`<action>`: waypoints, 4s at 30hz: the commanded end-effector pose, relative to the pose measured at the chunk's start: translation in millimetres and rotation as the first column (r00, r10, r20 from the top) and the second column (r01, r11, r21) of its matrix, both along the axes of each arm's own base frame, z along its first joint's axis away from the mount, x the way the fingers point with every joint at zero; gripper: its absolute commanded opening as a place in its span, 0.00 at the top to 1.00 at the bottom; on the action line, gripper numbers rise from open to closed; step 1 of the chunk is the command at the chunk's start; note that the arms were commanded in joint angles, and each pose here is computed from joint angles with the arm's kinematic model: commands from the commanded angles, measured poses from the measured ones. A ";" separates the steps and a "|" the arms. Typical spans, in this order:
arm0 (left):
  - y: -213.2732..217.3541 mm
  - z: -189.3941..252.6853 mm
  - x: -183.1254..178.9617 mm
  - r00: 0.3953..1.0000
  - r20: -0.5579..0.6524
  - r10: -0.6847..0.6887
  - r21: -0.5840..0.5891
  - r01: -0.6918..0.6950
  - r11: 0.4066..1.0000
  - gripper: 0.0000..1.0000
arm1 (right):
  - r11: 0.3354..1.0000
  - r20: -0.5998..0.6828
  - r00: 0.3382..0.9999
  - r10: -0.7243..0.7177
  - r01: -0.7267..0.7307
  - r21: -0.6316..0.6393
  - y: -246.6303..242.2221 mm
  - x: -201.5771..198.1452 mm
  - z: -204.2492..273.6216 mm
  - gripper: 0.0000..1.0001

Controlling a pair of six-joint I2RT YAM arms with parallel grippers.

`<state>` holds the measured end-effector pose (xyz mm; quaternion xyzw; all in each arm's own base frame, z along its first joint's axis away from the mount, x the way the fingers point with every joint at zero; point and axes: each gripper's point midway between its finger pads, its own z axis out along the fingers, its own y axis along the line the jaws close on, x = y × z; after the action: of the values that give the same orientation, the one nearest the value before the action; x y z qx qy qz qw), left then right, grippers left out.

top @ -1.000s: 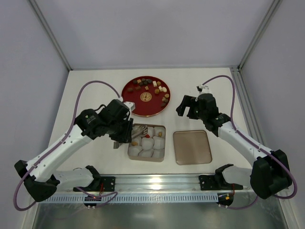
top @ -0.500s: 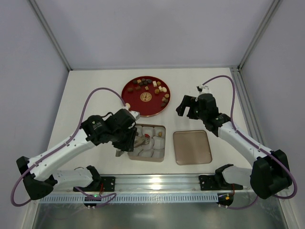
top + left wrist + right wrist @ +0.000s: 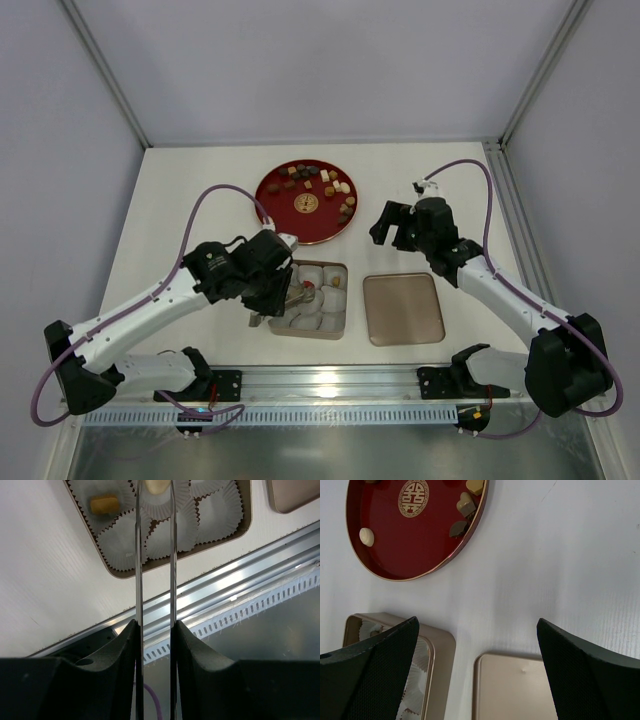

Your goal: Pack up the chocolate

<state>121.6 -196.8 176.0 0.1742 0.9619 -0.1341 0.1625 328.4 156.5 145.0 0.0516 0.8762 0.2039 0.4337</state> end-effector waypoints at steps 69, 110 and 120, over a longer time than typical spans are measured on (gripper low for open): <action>-6.0 37.7 334.8 0.901 0.349 0.257 0.118 -0.315 0.942 0.60 | 0.998 0.052 0.996 0.068 -0.069 0.009 8.0 1.7 26.5 0.00; 7.9 -31.0 346.1 0.962 0.227 0.152 0.184 -0.196 0.963 0.60 | 0.998 0.036 0.997 0.065 -0.065 0.003 6.9 0.2 18.0 0.00; 4.0 -37.3 341.0 0.971 0.195 0.141 0.173 -0.176 0.969 0.68 | 0.998 0.037 0.997 0.064 -0.064 0.002 6.7 0.3 18.0 0.00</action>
<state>458.1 -189.3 139.0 0.1168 0.9646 0.0023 0.2365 324.2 164.0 148.8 0.0231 0.8800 0.2166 0.4222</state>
